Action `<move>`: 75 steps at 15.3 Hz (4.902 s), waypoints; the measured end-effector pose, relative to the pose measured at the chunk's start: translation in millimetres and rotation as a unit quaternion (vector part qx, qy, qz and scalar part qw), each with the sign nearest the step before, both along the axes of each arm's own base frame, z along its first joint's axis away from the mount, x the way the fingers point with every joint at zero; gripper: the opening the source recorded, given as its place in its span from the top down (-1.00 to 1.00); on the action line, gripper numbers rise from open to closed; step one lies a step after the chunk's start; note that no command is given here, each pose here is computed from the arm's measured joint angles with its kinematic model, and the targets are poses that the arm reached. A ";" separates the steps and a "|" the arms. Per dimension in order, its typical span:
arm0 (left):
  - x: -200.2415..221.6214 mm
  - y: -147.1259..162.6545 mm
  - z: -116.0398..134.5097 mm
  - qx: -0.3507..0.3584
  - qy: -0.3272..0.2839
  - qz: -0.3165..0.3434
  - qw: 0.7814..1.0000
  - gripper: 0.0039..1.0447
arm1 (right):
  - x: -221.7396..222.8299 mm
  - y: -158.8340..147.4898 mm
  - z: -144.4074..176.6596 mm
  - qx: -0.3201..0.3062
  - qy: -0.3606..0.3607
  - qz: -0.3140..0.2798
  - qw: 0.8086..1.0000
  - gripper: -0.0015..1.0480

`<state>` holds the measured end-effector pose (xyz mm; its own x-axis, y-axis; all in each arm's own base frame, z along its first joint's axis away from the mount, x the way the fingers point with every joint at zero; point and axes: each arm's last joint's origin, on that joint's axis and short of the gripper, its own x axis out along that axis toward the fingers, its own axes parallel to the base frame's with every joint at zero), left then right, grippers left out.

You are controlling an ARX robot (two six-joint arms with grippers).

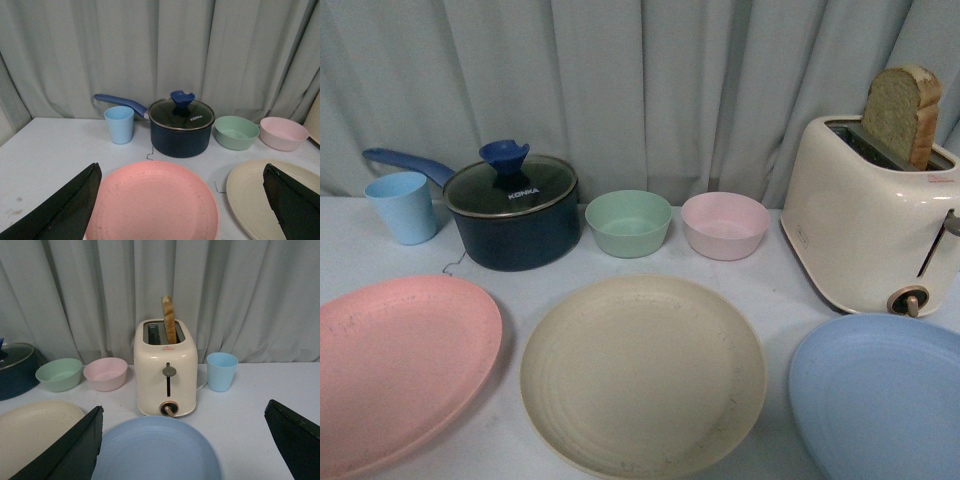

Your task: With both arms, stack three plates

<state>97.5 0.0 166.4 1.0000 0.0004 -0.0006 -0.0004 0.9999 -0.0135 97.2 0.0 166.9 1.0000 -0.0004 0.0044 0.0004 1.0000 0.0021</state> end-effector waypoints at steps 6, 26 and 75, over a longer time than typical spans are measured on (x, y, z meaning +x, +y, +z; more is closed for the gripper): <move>19.1 1.3 42.5 -0.094 0.185 0.007 0.978 -0.88 | 0.0 0.0 0.0 0.000 0.000 0.000 1.000 -0.87; 213.3 156.6 -91.1 -0.075 0.337 0.077 0.935 -0.88 | 0.0 0.0 0.0 0.000 0.000 0.000 1.000 -0.87; 244.7 -84.5 -104.4 -0.107 0.318 -0.123 0.934 0.96 | 0.0 0.0 0.0 0.000 0.000 0.000 1.000 -0.87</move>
<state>342.2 -84.5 61.9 0.7679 -0.2970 -0.5676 0.1520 0.9452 -0.2889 97.2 0.0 166.9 1.0000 0.0000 0.0040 0.0000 1.0000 0.0021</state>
